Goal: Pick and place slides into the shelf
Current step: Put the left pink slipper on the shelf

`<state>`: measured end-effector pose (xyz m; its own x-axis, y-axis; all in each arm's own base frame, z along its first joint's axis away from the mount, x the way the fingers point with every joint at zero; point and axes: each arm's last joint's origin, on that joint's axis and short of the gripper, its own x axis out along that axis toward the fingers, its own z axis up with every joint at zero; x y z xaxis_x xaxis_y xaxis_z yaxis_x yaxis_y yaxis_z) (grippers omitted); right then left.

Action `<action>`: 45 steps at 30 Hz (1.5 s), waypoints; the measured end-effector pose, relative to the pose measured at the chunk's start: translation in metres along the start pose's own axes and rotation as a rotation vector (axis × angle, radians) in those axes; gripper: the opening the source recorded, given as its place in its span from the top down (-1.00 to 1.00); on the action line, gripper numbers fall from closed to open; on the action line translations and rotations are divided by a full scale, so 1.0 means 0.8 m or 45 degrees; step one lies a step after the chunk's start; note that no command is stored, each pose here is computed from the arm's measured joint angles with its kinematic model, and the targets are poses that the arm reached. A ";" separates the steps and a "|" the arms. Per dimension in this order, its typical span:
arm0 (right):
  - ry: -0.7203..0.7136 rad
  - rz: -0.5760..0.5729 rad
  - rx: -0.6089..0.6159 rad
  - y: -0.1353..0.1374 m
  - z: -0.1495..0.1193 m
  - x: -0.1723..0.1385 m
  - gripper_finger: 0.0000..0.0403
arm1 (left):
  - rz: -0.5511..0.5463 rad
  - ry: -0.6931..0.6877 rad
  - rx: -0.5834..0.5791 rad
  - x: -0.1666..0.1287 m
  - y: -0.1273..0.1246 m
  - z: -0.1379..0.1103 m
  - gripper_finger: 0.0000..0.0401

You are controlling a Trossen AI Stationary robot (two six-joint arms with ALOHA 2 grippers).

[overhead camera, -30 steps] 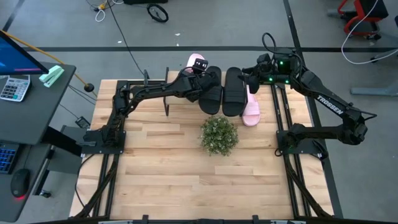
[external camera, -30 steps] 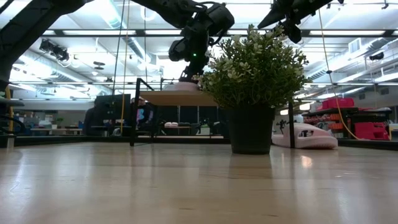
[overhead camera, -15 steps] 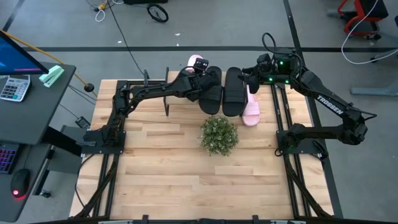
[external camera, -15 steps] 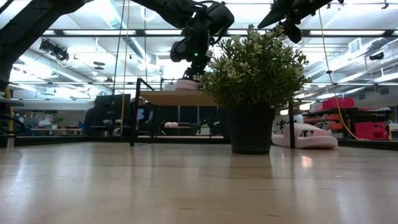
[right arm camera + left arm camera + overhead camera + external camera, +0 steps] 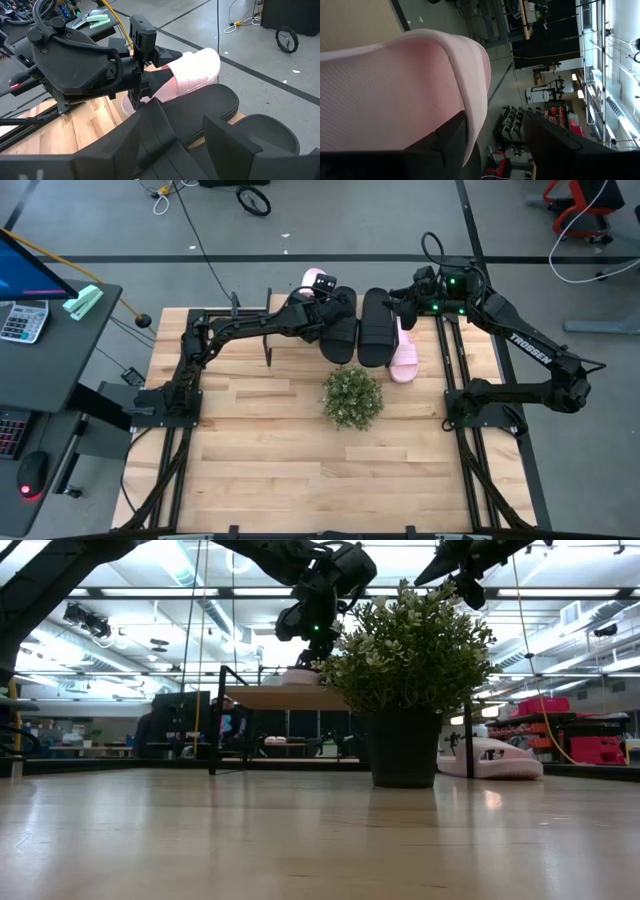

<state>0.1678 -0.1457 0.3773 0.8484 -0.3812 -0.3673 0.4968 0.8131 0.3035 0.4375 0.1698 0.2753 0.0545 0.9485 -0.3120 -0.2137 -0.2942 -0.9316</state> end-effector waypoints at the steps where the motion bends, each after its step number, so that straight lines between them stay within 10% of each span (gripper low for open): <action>1: 0.000 0.000 0.000 0.000 0.000 0.000 -0.09 | -0.001 0.000 -0.002 0.000 0.000 0.000 -0.01; 45: 0.018 -0.003 0.018 0.000 -0.002 0.000 -0.09 | -0.024 0.042 0.021 -0.020 -0.017 0.007 -0.42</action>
<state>0.1675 -0.1452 0.3761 0.8447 -0.3768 -0.3801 0.5013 0.8058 0.3152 0.4337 0.1592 0.2940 0.0905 0.9495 -0.3004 -0.2284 -0.2738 -0.9343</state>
